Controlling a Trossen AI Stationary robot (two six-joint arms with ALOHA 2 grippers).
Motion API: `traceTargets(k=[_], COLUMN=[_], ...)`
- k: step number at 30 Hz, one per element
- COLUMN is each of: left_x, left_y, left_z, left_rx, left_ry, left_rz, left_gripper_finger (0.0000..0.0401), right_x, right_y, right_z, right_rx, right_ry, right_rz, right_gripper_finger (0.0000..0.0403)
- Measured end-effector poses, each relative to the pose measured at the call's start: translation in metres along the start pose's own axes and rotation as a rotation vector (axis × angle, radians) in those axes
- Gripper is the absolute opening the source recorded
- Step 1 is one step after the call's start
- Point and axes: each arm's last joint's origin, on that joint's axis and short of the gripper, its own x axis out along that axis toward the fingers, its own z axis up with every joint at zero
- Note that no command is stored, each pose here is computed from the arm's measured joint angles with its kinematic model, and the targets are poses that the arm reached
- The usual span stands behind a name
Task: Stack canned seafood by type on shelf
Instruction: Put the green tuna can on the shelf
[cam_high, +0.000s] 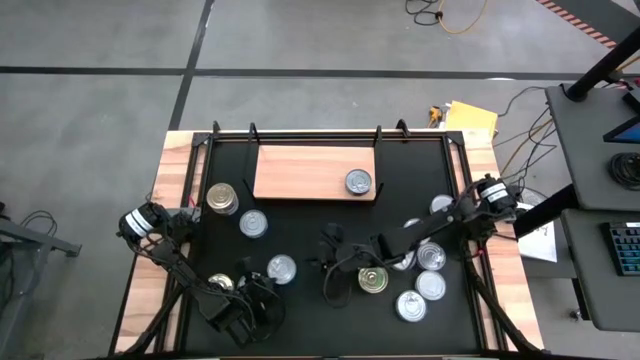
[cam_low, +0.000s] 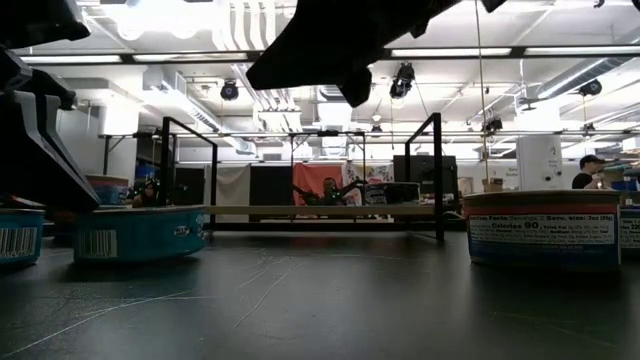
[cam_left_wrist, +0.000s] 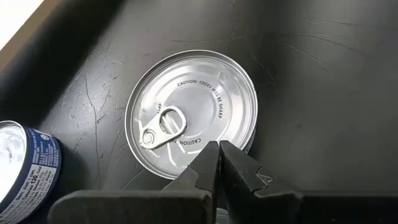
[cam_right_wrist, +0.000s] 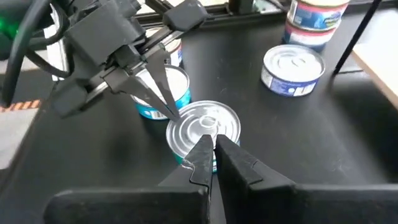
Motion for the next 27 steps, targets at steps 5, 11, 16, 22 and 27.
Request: traceTargets(k=[5, 11, 16, 22, 27], left_x=[-0.002, -0.004, -0.006, -0.006, -0.005], left_y=[-0.001, -0.003, -0.004, -0.005, -0.007], left_z=[-0.001, -0.003, -0.005, -0.007, -0.006], left_rx=[0.000, 0.005, 0.009, 0.008, 0.022], left_ry=[-0.003, -0.007, -0.011, -0.038, -0.048], left_rz=[-0.010, -0.021, -0.030, -0.040, -0.055], left_gripper_finger=[0.0000, 0.0000, 0.0000, 0.0000, 0.0000], right_x=[0.002, 0.010, 0.019, 0.024, 0.017], right_y=[-0.003, -0.007, -0.009, -0.010, -0.010], right_z=[-0.002, -0.008, -0.011, -0.010, -0.004], right_rx=[0.050, 0.061, 0.105, 0.093, 0.061], right_ry=[0.015, 0.036, 0.039, 0.046, 0.055], right_rz=[0.006, -0.009, -0.018, -0.023, -0.028], right_gripper_finger=[0.0044, 0.0095, 0.0135, 0.0179, 0.0200])
